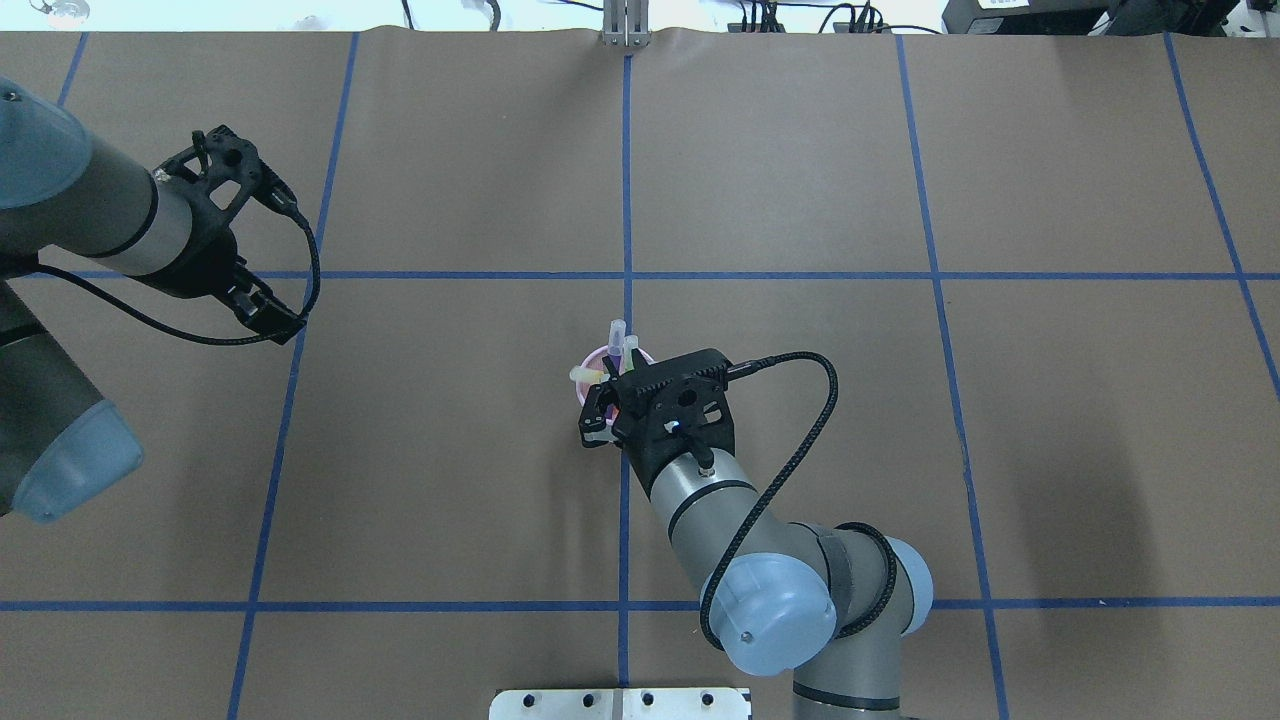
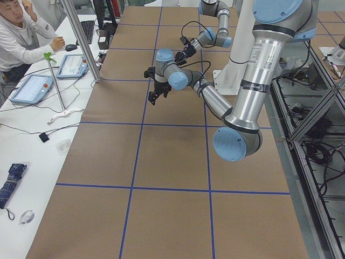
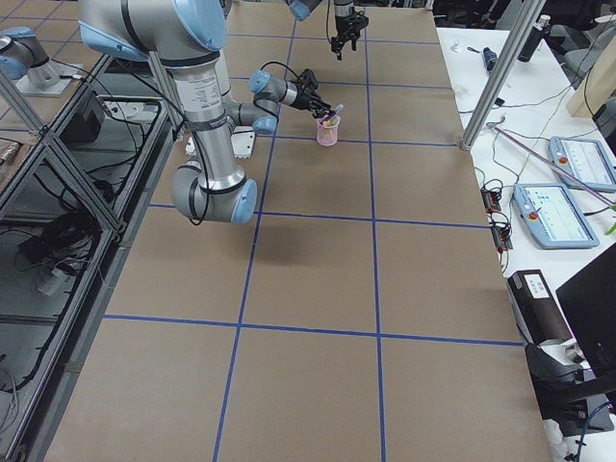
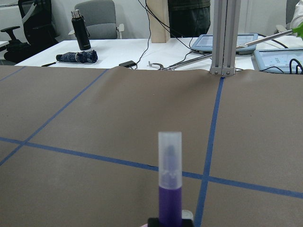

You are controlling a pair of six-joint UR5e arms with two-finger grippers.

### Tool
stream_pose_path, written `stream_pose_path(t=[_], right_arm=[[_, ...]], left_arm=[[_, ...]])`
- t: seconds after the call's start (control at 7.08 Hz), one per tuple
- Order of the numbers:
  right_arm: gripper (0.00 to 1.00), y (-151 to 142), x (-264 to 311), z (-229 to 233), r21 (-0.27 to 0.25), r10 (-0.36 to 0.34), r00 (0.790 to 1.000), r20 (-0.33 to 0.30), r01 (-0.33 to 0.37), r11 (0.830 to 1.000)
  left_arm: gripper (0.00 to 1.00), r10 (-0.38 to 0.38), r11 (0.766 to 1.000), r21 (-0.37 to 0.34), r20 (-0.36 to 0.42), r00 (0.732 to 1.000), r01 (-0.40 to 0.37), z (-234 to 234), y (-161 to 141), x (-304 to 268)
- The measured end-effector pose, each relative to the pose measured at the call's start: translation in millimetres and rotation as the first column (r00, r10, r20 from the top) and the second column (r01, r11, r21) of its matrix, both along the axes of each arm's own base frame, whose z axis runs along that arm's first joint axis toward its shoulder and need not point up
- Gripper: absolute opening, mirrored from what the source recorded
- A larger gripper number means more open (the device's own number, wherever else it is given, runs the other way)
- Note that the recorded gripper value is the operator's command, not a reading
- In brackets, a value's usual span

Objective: Collect pens into pen holder

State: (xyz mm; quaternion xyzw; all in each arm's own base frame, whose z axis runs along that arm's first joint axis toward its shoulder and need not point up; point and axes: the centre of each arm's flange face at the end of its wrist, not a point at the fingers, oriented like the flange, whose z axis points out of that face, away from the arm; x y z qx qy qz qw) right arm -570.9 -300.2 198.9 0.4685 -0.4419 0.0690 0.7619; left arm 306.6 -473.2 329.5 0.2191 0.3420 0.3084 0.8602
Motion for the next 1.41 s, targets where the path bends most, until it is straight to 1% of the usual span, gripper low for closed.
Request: stream_pose_path(t=[0.42,0.57,0.71,0.85,0.99,1.13,1.27,1.41], right_arm=[[0.99,1.1,-1.7,-22.1,0.006,-0.006,0.999,0.035,0.006,1.000],[0.99,-8.8,3.0,-29.4,0.001,-0.019,0.999,0.050,0.019,1.000],[0.99,-28.9,11.6,-32.6,-0.015,-0.053,0.997,0.063,0.054,0.998],[0.99,-62.0,27.8,-29.6,-0.047,-0.097,0.993,0.068,0.100,0.994],[0.99,-102.7,50.4,-20.8,-0.106,-0.149,0.988,0.045,0.153,0.983],[0.99,-148.0,81.9,-8.4,-0.201,-0.209,0.978,0.009,0.207,0.957],[0.99,-192.2,122.7,6.8,-0.313,-0.259,0.966,-0.016,0.241,0.919],[0.99,-232.1,170.7,24.5,-0.418,-0.322,0.946,-0.041,0.276,0.865]], left_arm=[[1.00,-0.014,1.000,-0.013,-0.007,1.000,0.014,-1.7,0.7,0.4],[1.00,-0.023,0.999,-0.023,-0.010,1.000,0.023,-2.1,0.7,0.4],[1.00,-0.047,0.998,-0.048,-0.015,0.999,0.047,-2.5,0.9,0.3],[1.00,-0.100,0.990,-0.103,-0.023,0.995,0.097,-2.6,0.9,0.1],[1.00,-0.159,0.974,-0.166,-0.028,0.987,0.152,-1.9,1.0,-0.2],[1.00,-0.211,0.955,-0.221,-0.025,0.977,0.201,0.7,0.9,-1.6],[1.00,-0.261,0.928,-0.277,-0.009,0.965,0.249,10.0,1.4,-4.8],[1.00,-0.311,0.893,-0.335,0.027,0.950,0.301,29.7,1.6,-14.5]])
